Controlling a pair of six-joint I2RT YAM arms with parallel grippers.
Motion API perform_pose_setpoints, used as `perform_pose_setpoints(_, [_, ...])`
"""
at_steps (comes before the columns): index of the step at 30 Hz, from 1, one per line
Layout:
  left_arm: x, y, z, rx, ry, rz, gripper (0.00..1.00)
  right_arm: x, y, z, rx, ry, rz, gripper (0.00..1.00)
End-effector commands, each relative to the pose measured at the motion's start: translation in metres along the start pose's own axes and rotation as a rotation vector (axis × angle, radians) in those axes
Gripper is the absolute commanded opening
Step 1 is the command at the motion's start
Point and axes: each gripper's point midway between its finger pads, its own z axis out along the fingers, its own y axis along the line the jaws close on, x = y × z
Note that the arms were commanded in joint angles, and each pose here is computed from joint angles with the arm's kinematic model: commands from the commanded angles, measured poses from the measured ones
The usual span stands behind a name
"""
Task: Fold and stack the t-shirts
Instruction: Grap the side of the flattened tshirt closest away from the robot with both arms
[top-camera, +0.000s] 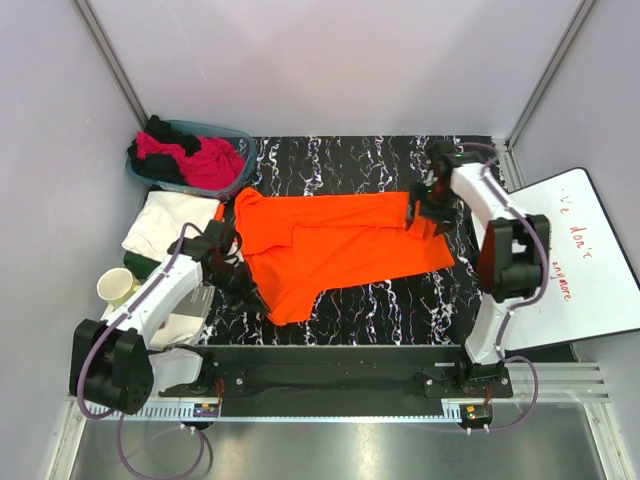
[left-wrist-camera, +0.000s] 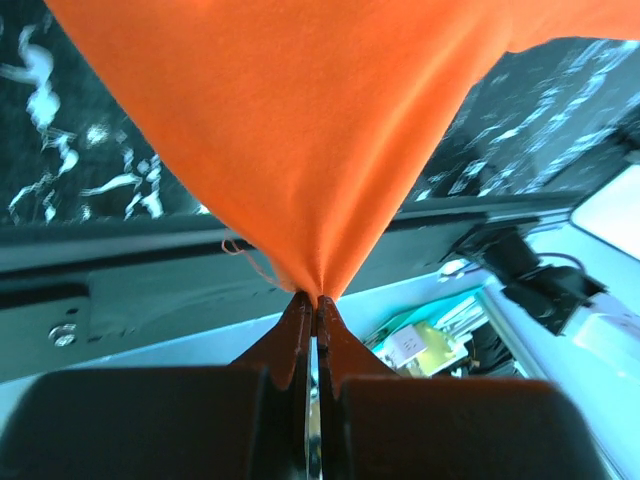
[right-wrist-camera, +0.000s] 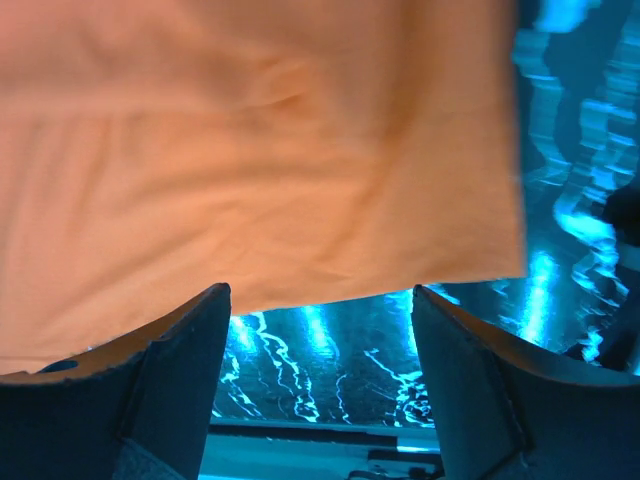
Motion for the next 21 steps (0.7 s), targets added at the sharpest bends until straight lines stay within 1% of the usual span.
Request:
perform_pose_setpoints(1, [0.015, 0.015, 0.006, -0.039, 0.051, -0.016, 0.00, 0.005, -0.042, -0.016, -0.010, -0.041, 0.229, 0.78])
perform_pose_setpoints(3, [0.013, 0.027, 0.013, -0.079, 0.048, -0.011, 0.00, 0.017, -0.050, -0.009, 0.001, -0.009, 0.251, 0.75])
perform_pose_setpoints(4, [0.013, 0.030, 0.015, -0.095, 0.054, -0.009, 0.00, 0.031, -0.053, -0.001, 0.011, 0.025, 0.253, 0.74])
perform_pose_setpoints(6, [0.009, 0.037, 0.018, -0.131, 0.042, 0.001, 0.00, 0.042, -0.056, 0.003, 0.024, 0.048, 0.265, 0.69])
perform_pose_setpoints(7, [0.007, 0.038, 0.019, -0.140, 0.035, 0.005, 0.00, 0.050, -0.059, 0.008, 0.035, 0.065, 0.274, 0.68])
perform_pose_setpoints(10, [0.004, 0.043, 0.021, -0.164, 0.028, 0.014, 0.00, 0.058, -0.060, 0.014, 0.039, 0.080, 0.282, 0.65])
perform_pose_setpoints(21, [-0.013, 0.035, 0.021, -0.190, 0.001, 0.045, 0.00, 0.080, -0.068, 0.040, 0.073, 0.170, 0.273, 0.62])
